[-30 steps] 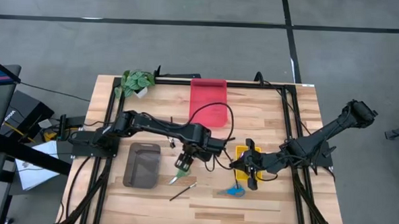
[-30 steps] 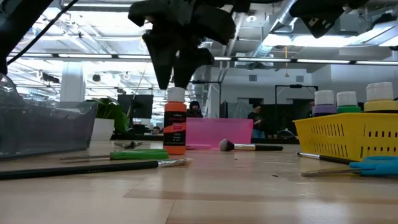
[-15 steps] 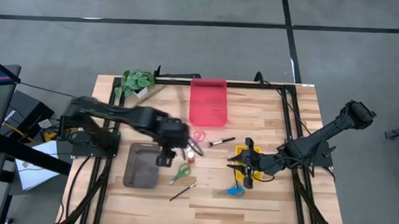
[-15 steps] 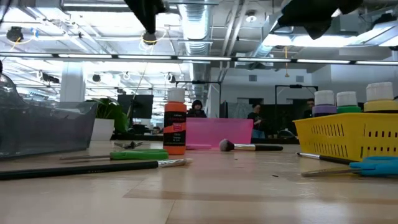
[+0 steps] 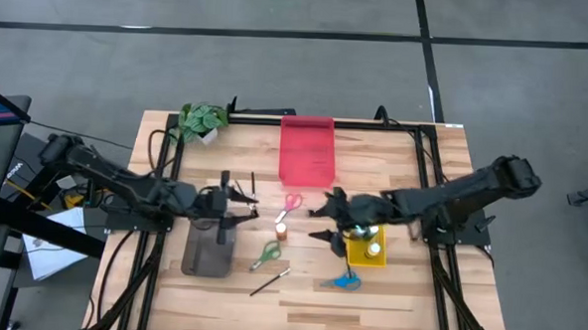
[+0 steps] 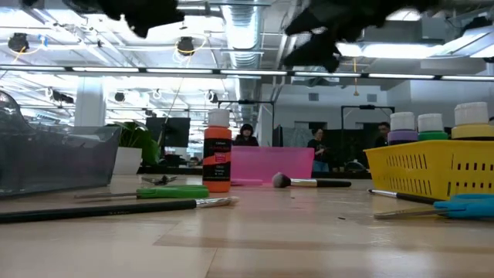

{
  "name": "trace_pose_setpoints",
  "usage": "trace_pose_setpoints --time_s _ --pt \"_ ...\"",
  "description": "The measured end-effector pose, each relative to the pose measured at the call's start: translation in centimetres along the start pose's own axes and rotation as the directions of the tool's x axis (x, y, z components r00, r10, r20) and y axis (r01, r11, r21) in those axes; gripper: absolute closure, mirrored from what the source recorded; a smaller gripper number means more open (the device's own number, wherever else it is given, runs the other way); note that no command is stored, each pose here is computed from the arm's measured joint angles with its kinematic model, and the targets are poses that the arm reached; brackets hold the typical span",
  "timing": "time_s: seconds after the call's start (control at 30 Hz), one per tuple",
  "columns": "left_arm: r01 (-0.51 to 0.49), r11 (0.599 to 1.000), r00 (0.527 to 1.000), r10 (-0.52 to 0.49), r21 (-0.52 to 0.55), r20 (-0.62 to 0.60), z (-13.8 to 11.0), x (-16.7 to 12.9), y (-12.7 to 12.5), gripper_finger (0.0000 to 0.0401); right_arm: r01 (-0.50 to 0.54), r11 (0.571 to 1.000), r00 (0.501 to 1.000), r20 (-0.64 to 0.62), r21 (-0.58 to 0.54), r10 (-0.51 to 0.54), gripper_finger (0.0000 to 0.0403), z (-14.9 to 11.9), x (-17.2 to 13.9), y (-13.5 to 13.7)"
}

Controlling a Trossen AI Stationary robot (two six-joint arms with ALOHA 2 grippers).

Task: Pick & Place Paint Supplies
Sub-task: Put the orange paint bottle into the yellow bin

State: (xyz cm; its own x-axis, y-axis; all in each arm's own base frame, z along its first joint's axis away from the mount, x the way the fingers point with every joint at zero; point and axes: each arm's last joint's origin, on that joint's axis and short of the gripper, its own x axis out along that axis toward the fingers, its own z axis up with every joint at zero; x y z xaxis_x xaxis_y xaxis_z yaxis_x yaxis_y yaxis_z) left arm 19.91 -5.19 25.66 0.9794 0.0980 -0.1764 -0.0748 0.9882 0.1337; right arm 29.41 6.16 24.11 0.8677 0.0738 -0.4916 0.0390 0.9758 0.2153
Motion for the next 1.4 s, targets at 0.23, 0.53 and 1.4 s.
trace_pose_setpoints --time_s 0.23,0.53,1.4 --pt "0.006 1.000 1.000 -0.005 -0.017 0.025 -2.0 -2.2 0.7 0.0241 0.019 0.994 0.975 -0.218 -0.108 -0.042 0.0127 5.8 2.5 -0.5" --pt "-0.007 1.000 1.000 0.007 -0.006 -0.011 -3.0 -2.7 0.8 0.0241 0.048 0.980 0.912 -0.391 -0.195 -0.123 0.0127 8.7 8.2 -1.5" --pt "-0.001 1.000 0.999 0.001 -0.001 -0.035 -3.2 -2.7 0.7 0.0243 0.028 0.990 0.803 -0.587 -0.141 -0.107 0.0127 7.0 14.8 -1.2"
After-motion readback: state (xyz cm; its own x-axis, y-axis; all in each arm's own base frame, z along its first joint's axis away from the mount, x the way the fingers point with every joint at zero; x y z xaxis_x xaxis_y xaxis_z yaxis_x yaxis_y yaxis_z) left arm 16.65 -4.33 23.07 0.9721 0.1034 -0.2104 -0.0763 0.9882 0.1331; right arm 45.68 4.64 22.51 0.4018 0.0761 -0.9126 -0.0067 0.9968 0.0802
